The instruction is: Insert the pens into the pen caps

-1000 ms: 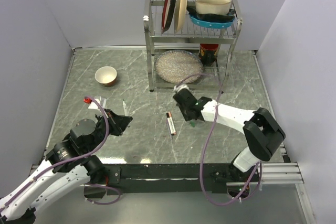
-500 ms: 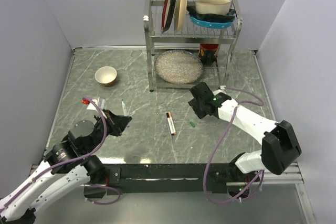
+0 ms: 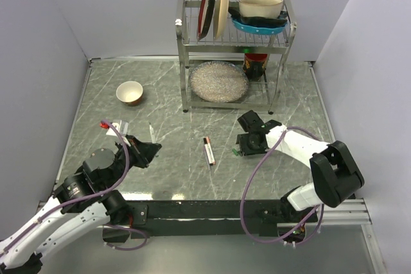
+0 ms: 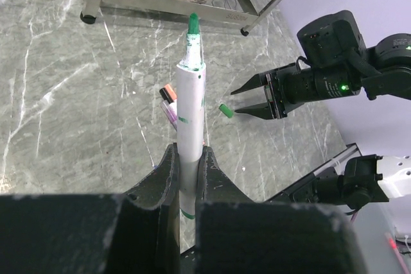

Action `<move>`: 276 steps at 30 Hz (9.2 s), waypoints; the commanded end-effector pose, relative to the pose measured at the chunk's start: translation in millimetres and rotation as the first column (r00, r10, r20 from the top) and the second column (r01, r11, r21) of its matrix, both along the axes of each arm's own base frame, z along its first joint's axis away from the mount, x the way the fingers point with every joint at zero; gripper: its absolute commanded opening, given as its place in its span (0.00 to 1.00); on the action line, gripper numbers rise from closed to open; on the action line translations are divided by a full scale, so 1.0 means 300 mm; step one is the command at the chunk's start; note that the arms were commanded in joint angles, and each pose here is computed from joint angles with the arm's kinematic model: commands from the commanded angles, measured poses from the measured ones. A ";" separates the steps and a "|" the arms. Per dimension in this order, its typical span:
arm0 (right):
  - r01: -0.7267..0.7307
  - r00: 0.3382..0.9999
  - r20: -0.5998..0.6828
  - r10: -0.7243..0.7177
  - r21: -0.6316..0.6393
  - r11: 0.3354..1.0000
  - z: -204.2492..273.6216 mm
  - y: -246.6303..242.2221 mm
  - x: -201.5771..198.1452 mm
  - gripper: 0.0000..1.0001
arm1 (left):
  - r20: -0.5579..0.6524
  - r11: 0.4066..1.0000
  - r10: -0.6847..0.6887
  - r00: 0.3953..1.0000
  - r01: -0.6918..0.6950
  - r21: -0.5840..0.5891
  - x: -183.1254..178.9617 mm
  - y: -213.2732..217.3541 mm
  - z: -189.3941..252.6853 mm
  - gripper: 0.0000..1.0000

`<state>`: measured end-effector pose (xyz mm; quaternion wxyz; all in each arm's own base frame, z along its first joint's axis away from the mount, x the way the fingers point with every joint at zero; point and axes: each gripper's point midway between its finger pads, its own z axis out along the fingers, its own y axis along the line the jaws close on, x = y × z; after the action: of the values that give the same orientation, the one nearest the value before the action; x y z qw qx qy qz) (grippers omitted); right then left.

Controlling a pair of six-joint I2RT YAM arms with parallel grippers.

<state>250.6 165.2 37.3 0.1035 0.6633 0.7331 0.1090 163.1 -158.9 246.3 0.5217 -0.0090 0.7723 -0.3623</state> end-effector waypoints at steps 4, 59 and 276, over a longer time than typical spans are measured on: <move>0.173 0.984 -0.044 -0.170 0.068 0.983 -0.014 0.021 0.021 0.46 | 0.032 0.999 0.007 0.999 -0.006 -0.033 -0.002 0.006 0.051 0.01; -0.737 0.661 -0.054 0.749 -0.239 0.633 -0.213 -0.019 -0.056 0.00 | -0.100 0.971 -0.217 0.971 0.225 0.080 -0.014 -0.206 -0.075 0.01; -0.874 -0.438 0.762 0.476 -0.485 -0.028 0.460 0.578 -0.742 0.00 | 0.254 0.829 -0.474 0.843 0.525 -0.193 0.175 -0.351 0.147 0.01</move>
<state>150.8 329.2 239.4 0.4230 -0.0331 0.6913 0.5848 107.6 -275.6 196.5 0.2357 0.2614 0.7096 -0.6104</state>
